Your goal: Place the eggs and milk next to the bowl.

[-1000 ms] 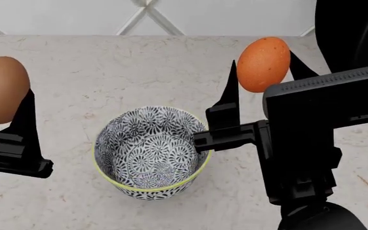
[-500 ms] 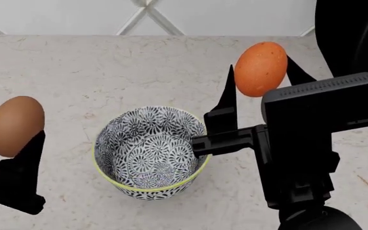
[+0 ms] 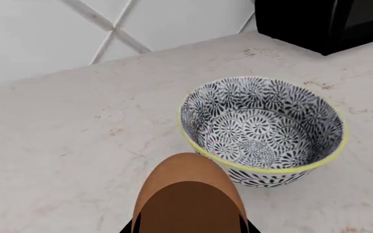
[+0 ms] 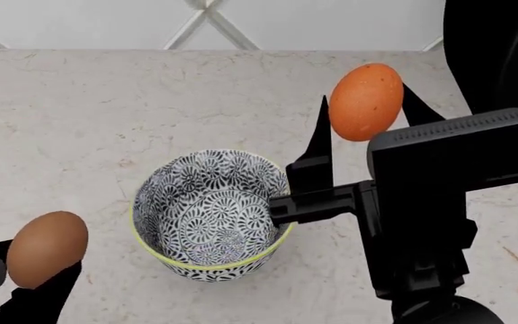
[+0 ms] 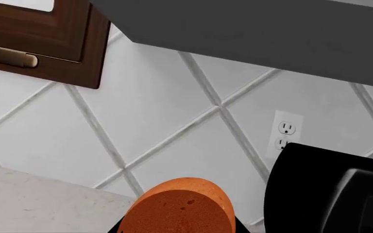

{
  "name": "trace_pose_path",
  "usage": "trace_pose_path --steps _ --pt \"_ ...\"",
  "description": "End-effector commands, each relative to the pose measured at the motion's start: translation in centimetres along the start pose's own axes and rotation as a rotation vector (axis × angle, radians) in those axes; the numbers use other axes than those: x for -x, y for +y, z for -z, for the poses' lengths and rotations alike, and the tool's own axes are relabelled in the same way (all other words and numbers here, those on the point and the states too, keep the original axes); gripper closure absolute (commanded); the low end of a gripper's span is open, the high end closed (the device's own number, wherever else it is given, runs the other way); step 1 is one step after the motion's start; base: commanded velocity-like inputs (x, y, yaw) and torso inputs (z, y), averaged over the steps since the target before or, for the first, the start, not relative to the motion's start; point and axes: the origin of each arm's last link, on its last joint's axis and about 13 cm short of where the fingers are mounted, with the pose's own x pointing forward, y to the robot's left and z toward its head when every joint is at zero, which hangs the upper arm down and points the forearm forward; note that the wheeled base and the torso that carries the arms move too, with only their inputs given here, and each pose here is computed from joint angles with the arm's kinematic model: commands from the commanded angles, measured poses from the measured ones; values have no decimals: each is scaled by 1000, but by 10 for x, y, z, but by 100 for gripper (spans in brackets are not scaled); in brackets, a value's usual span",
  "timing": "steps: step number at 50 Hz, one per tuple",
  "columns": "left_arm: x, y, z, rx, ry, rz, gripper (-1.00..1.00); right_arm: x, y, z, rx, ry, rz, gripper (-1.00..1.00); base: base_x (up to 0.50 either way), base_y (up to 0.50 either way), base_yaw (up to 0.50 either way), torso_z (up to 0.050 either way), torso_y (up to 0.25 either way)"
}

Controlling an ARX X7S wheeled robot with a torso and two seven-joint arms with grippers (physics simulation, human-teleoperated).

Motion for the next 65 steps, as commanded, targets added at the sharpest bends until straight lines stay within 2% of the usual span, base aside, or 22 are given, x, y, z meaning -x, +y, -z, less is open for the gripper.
trace_pose_path --steps 1,8,35,65 --pt "-3 3 4 21 52 59 100 -2 -5 0 7 -14 20 100 0 0 0 0 0" --pt "-14 4 9 29 94 96 100 -1 -5 1 6 -11 25 100 0 0 0 0 0" --pt "-47 7 17 50 156 145 100 3 -8 -2 11 -9 40 100 0 0 0 0 0" --pt "-71 11 32 72 217 169 100 3 -9 -1 13 -8 45 100 0 0 0 0 0"
